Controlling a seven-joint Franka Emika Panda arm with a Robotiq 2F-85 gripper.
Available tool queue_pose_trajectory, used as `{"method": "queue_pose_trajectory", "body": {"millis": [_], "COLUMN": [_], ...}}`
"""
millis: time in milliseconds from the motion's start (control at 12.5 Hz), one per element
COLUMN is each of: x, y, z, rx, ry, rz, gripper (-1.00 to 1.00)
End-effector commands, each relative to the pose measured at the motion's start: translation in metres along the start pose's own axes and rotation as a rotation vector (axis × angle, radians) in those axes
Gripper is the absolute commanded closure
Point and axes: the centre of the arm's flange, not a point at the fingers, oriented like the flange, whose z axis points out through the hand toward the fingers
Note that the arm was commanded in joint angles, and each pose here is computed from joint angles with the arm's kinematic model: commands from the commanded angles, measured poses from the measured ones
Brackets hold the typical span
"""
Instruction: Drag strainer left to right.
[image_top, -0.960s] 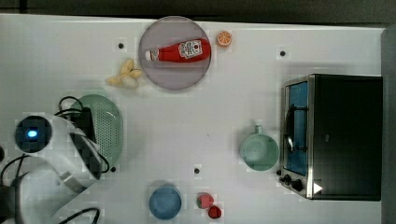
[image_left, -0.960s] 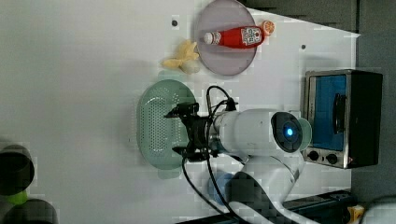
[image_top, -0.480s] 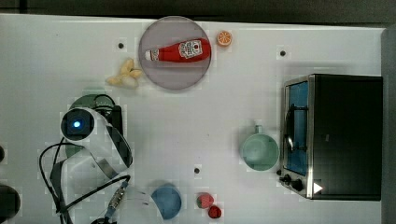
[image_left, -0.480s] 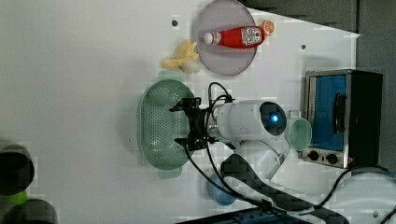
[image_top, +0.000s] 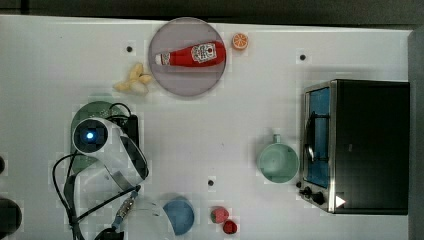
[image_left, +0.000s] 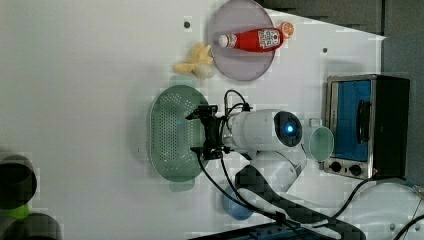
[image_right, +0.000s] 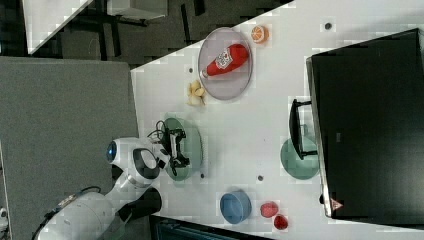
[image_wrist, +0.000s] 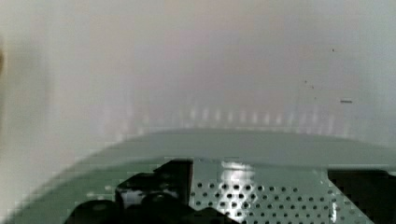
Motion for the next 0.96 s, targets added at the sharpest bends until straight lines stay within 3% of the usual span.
{"method": "queue_pose_trajectory", "body": {"millis": [80,960], "x": [0.024,0.152], "y": [-0.001,0.005], "z": [-0.010,-0.024], "rx": [-0.002,-0.009], "ry": [0.029,0.129], "rz": [0.097,0.104], "gripper": [-1.00,-1.00]}}
